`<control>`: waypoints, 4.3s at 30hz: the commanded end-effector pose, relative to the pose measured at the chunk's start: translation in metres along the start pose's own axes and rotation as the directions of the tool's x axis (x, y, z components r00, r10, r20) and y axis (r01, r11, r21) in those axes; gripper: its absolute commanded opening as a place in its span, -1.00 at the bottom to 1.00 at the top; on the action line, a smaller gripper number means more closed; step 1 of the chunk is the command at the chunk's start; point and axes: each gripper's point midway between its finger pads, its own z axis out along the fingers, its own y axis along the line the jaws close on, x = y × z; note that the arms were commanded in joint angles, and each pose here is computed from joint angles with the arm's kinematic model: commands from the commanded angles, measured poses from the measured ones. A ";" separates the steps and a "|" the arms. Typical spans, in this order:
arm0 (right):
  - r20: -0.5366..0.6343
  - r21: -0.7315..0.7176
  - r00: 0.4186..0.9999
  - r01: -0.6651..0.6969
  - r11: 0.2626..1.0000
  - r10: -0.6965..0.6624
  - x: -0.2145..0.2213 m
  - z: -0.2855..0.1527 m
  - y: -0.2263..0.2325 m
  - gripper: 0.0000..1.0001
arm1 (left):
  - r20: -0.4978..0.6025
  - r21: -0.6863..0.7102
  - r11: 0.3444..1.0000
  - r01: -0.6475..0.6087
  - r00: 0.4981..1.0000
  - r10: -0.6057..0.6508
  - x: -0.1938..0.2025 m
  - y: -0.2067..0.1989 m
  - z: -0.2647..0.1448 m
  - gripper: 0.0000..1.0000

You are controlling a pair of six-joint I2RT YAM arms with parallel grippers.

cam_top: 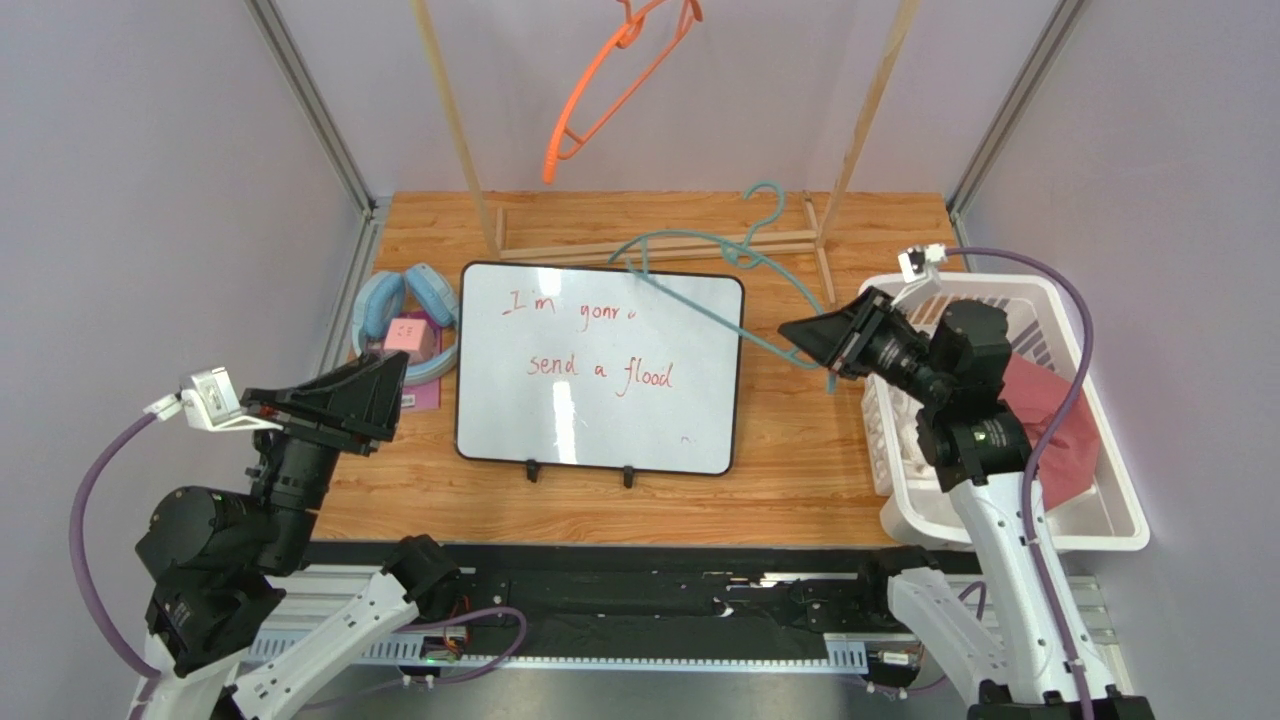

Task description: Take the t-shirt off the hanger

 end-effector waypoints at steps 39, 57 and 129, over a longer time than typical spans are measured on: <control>0.602 -0.155 0.794 0.017 0.988 0.081 -0.290 0.026 0.044 -1.00 | -0.301 0.064 0.989 0.136 0.947 -0.111 0.100 -0.014 0.008 0.23; 0.577 -0.226 0.793 -0.073 0.971 0.194 -0.299 0.050 0.023 -1.00 | -0.307 0.053 0.987 0.151 0.943 -0.127 0.105 -0.012 0.009 0.23; 0.207 -0.127 0.968 -0.118 0.985 0.143 0.172 -0.004 -0.081 1.00 | -0.731 0.372 0.772 0.516 0.675 -0.099 0.314 -0.004 -0.079 0.30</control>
